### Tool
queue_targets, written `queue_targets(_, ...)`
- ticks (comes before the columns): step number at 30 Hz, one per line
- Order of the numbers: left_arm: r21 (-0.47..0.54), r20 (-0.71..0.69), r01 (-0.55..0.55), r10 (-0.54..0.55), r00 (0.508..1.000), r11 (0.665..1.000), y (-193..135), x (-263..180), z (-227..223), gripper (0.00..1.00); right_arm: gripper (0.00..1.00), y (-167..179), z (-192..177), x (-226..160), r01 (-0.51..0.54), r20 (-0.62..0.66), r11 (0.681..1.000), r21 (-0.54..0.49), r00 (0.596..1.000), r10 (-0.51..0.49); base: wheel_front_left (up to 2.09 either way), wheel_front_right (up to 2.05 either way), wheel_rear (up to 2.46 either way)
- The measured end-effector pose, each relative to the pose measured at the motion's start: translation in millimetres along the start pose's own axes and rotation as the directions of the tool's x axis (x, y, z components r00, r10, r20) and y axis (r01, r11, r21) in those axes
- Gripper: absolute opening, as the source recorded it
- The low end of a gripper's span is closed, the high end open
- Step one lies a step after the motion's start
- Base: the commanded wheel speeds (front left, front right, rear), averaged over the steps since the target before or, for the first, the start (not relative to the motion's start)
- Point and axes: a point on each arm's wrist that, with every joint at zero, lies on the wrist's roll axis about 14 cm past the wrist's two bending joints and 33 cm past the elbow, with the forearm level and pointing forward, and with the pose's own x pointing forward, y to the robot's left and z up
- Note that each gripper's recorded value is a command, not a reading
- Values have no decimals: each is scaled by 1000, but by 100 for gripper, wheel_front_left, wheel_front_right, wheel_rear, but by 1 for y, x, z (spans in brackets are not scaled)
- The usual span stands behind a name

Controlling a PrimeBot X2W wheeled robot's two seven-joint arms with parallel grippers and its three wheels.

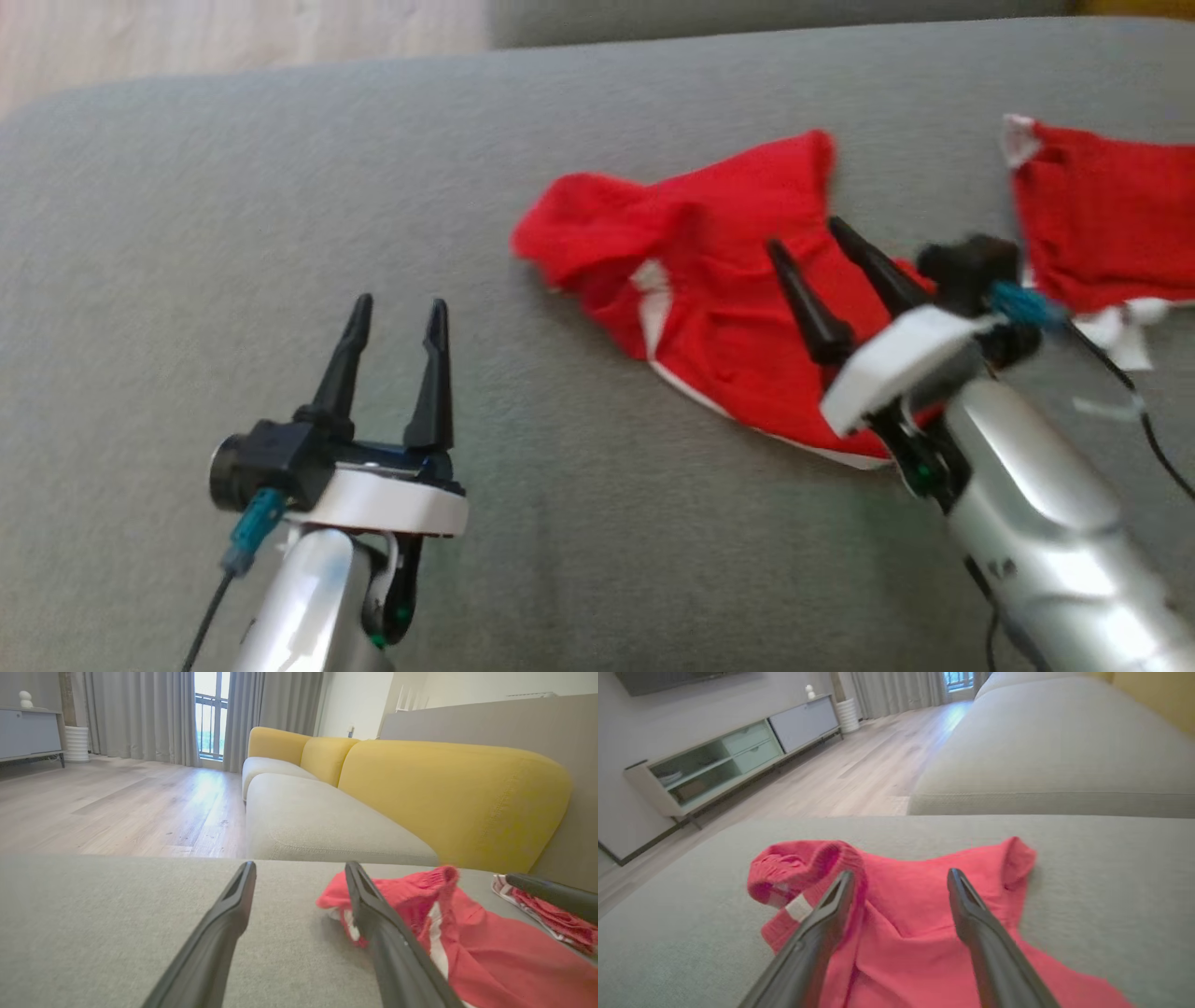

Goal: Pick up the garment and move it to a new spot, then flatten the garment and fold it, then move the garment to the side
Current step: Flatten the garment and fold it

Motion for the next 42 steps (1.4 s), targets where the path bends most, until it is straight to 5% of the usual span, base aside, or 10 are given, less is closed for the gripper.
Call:
queue_targets(6, 0, 49, 70, -70, 996, 998, -23, 9, 15, 100, 100, -50, 9, -56, 210, 131, 976, 58, 968, -215, 0, 0, 0)
queue_targets(14, -9, 32, 99, -99, 995, 995, -30, 11, 7, 100, 100, -59, -2, -93, 344, 183, 934, 91, 916, -356, 0, 0, 0)
queue_targets(33, -7, -7, 139, -139, 990, 990, -39, 7, -5, 100, 100, -48, 0, -89, 328, 182, 940, 90, 923, -340, 0, 0, 0)
queue_targets(42, -9, -173, 361, -357, 918, 932, -95, 8, -52, 100, 100, -57, -10, -93, 357, 153, 929, 98, 917, -368, 0, 0, 0)
